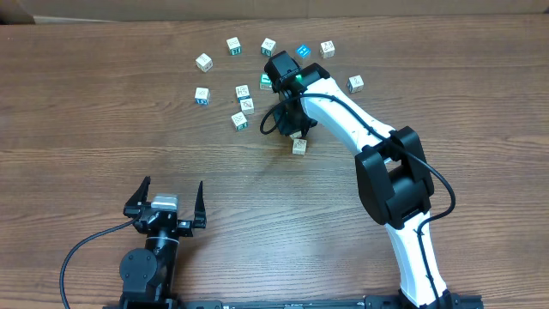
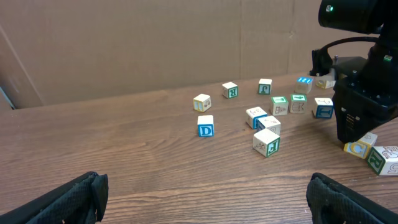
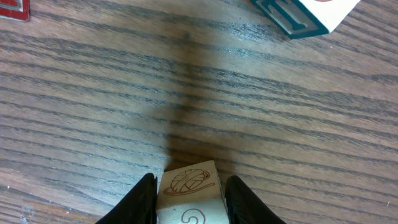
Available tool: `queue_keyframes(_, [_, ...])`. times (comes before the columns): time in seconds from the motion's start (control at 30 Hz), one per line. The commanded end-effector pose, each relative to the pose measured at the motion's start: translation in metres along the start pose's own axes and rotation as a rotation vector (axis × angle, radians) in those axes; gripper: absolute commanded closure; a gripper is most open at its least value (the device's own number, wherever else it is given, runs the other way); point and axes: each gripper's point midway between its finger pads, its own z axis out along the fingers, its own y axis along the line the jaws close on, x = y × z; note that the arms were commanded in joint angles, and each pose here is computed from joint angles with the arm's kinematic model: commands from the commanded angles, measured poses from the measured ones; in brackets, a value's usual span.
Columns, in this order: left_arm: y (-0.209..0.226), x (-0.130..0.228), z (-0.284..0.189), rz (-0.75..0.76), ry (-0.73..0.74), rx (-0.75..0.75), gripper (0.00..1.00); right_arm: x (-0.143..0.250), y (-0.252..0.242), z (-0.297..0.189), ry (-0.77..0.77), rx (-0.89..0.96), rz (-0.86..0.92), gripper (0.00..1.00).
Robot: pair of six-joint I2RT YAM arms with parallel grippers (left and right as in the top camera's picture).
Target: Form a circle
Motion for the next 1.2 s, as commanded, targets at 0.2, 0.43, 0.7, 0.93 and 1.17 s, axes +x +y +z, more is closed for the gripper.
queue_keyframes(0.2, [0.0020, -0.0007, -0.0004, 0.022, -0.007, -0.010, 0.01, -0.0106, -0.0004, -0.0165, -0.046, 0.001, -0.005, 0.67])
queue_keyframes(0.43, [0.0019, -0.0007, -0.0004, 0.022, -0.007, -0.009, 0.01, -0.0053, 0.0006, -0.0163, -0.024, -0.006, -0.004, 0.66])
queue_keyframes(0.7, [0.0019, -0.0007, -0.0004, 0.022, -0.007, -0.009, 0.00, -0.0077, 0.0009, -0.0164, -0.034, -0.007, -0.007, 0.64])
queue_keyframes(0.93, [0.0020, -0.0007, -0.0004, 0.022, -0.007, -0.010, 0.01, -0.0082, 0.0004, -0.0164, -0.036, -0.004, -0.039, 0.64])
queue_keyframes(1.17, [0.0019, -0.0007, -0.0004, 0.022, -0.007, -0.009, 0.01, -0.0079, 0.0004, -0.0164, -0.035, -0.002, -0.142, 0.67])
